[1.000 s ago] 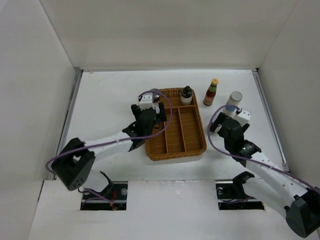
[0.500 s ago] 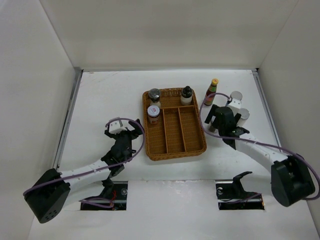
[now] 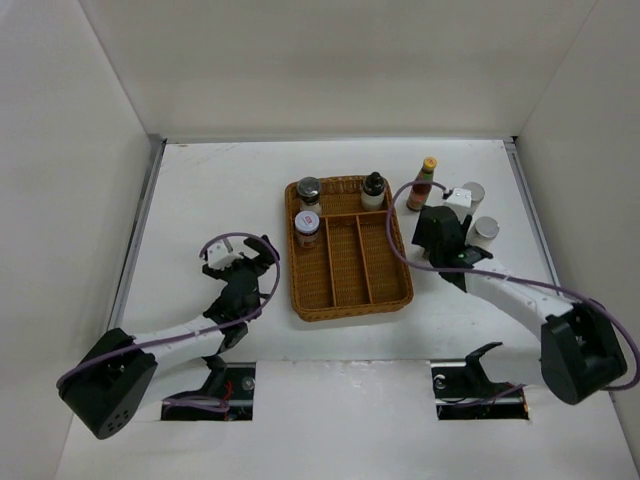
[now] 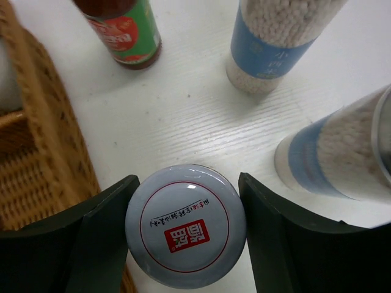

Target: Organize the condiment bottles

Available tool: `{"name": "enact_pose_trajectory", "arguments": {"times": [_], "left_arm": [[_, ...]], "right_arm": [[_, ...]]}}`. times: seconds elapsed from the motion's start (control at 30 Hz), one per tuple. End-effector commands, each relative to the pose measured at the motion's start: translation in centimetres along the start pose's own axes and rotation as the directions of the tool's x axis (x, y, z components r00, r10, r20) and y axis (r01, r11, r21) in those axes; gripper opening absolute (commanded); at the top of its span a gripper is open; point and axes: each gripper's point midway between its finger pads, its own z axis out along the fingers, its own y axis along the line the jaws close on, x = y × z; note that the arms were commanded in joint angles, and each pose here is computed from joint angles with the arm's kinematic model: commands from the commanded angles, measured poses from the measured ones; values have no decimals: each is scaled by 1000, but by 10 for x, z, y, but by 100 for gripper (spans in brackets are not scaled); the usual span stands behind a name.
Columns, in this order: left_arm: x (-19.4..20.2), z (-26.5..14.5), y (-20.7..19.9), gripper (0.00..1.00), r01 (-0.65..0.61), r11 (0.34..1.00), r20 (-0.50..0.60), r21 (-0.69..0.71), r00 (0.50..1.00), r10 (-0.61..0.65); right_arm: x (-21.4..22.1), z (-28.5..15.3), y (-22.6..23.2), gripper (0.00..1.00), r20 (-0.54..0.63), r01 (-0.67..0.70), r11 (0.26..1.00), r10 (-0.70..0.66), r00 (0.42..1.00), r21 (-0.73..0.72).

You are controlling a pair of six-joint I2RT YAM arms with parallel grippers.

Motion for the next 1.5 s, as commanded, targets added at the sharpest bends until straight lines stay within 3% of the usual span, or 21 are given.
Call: {"name": "enact_pose_trajectory", "arguments": {"times": [0.0, 0.13, 0.3, 0.4, 0.5, 0.8, 1.03, 1.17, 1.23, 1.37, 1.47], "left_arm": [[-2, 5, -1, 100, 68, 998, 13, 1, 998, -68], [0, 5, 5, 100, 65, 998, 17, -17, 998, -65], [-3, 6, 8, 100, 81, 997, 28, -16, 996, -81], [-6, 6, 7, 100, 95, 995, 30, -6, 995, -95], [-8, 6, 10, 100, 103, 995, 36, -5, 994, -103], [-7, 9, 10, 100, 90, 996, 29, -7, 996, -90], [0, 10, 3, 100, 81, 997, -4, 20, 997, -81], [-1, 9, 2, 100, 83, 996, -3, 22, 997, -83], [-4, 9, 2, 100, 89, 996, 4, 26, 996, -89], [-1, 9, 3, 100, 84, 996, -3, 24, 996, -84], [1, 8, 1, 100, 80, 996, -10, 28, 997, -80]], "right_arm": [[-106, -53, 29, 48, 261, -60, 993, 85, 962, -105], [-127, -113, 97, 48, 287, -13, 933, 124, 950, -361], [-104, -184, 219, 48, 221, 62, 724, 127, 967, -687], [-81, -210, 267, 49, 208, 107, 625, 90, 974, -774], [-61, -215, 294, 49, 189, 129, 575, 46, 981, -808], [-3, -189, 302, 49, 138, 140, 620, -51, 989, -772], [59, -175, 306, 54, 96, 151, 649, -120, 988, -746], [69, -164, 301, 58, 97, 164, 675, -136, 986, -719], [66, -166, 301, 67, 104, 167, 671, -133, 986, -722], [39, -182, 296, 94, 131, 161, 655, -95, 987, -739], [-2, -193, 282, 100, 145, 122, 654, -20, 989, -746]]}}
